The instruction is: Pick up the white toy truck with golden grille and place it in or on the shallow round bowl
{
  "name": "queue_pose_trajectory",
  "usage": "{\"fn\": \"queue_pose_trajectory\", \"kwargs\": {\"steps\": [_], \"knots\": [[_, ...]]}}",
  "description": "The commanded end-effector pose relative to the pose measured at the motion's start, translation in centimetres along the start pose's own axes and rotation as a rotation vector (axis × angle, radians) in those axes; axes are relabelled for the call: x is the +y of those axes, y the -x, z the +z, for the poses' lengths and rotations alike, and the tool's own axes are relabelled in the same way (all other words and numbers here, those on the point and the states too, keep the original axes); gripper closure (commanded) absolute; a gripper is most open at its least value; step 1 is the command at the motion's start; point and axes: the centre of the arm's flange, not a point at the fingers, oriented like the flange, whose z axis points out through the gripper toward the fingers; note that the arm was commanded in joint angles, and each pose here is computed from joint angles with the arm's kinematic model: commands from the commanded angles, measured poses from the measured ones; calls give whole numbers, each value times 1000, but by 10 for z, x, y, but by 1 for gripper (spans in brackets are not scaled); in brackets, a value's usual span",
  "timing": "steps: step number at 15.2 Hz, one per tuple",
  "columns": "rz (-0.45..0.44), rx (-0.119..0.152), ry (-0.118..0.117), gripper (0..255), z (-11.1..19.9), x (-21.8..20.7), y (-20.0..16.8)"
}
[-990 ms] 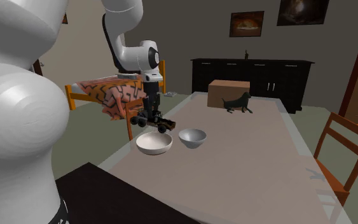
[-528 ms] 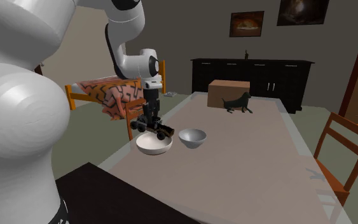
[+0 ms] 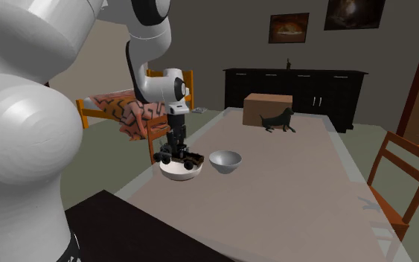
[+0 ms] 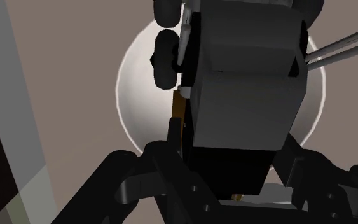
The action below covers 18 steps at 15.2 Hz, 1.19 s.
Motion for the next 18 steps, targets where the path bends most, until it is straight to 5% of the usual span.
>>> {"fn": "queue_pose_trajectory", "kwargs": {"steps": [1,8,9,14,18], "knots": [[6,4,2,255,8,0,-5],[6,4,2,255,8,0,-5],[6,4,2,0,7,0,-5],[6,4,2,0,8,0,-5],[6,4,2,0,-42,0,-5]]}}
